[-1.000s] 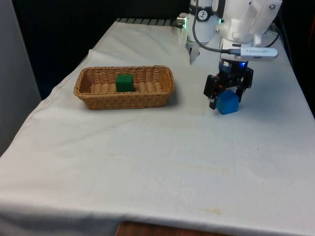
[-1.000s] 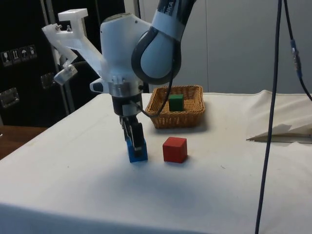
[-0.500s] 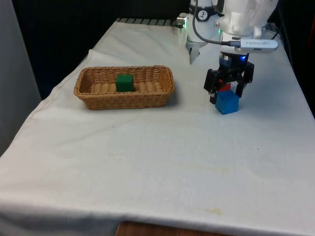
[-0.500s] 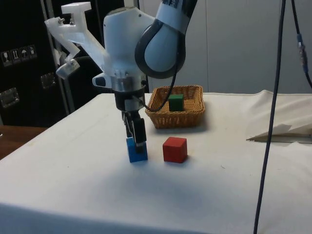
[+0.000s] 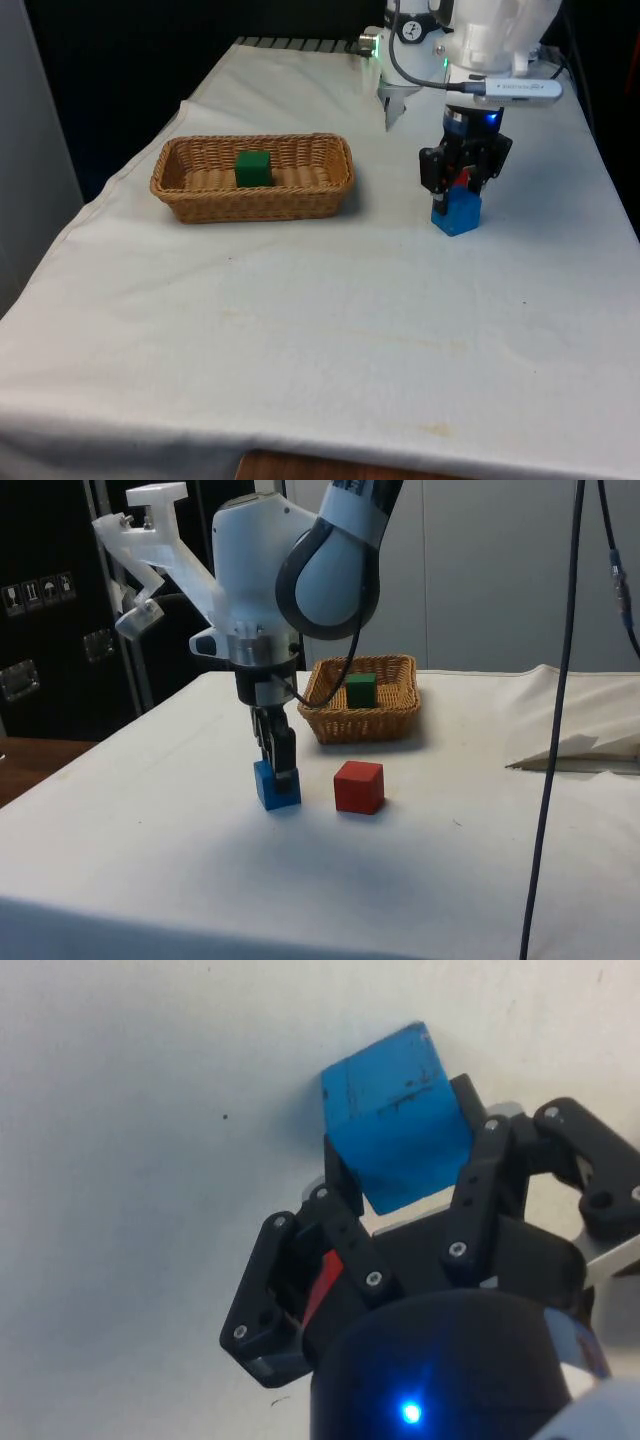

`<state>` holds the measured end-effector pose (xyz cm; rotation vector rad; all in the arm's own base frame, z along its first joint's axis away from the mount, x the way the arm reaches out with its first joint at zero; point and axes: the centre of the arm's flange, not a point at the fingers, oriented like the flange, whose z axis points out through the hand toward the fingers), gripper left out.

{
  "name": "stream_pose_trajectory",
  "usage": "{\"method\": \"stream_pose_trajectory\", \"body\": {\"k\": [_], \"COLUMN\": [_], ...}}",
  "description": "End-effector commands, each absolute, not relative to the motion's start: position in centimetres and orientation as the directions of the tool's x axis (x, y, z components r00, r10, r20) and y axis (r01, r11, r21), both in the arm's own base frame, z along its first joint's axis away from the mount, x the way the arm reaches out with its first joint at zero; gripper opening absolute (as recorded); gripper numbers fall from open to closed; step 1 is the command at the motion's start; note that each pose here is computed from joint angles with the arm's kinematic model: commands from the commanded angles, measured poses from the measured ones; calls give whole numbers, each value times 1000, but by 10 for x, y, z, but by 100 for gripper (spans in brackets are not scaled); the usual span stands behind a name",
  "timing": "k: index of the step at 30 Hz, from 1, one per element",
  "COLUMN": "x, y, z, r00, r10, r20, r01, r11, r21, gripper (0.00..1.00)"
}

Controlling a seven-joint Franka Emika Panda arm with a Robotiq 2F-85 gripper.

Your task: Pick up exactly two blocks and place them into the basket.

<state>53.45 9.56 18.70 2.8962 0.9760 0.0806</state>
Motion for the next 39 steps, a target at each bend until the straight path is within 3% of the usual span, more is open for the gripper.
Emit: {"method": "stream_pose_trajectory", "body": {"k": [1,6,26,39], "x": [534,535,526,526], "y": [96,96,95,96], "z": [187,187,256,263], "r00": [795,795,859,886], "r10": [606,606,508,452], "r20": [27,23,63,99], "r01": [602,602,503,449], "r11": [-793,-793,-860,-892], "r21": [92,97,83,54], "gripper": [1,1,1,1]}}
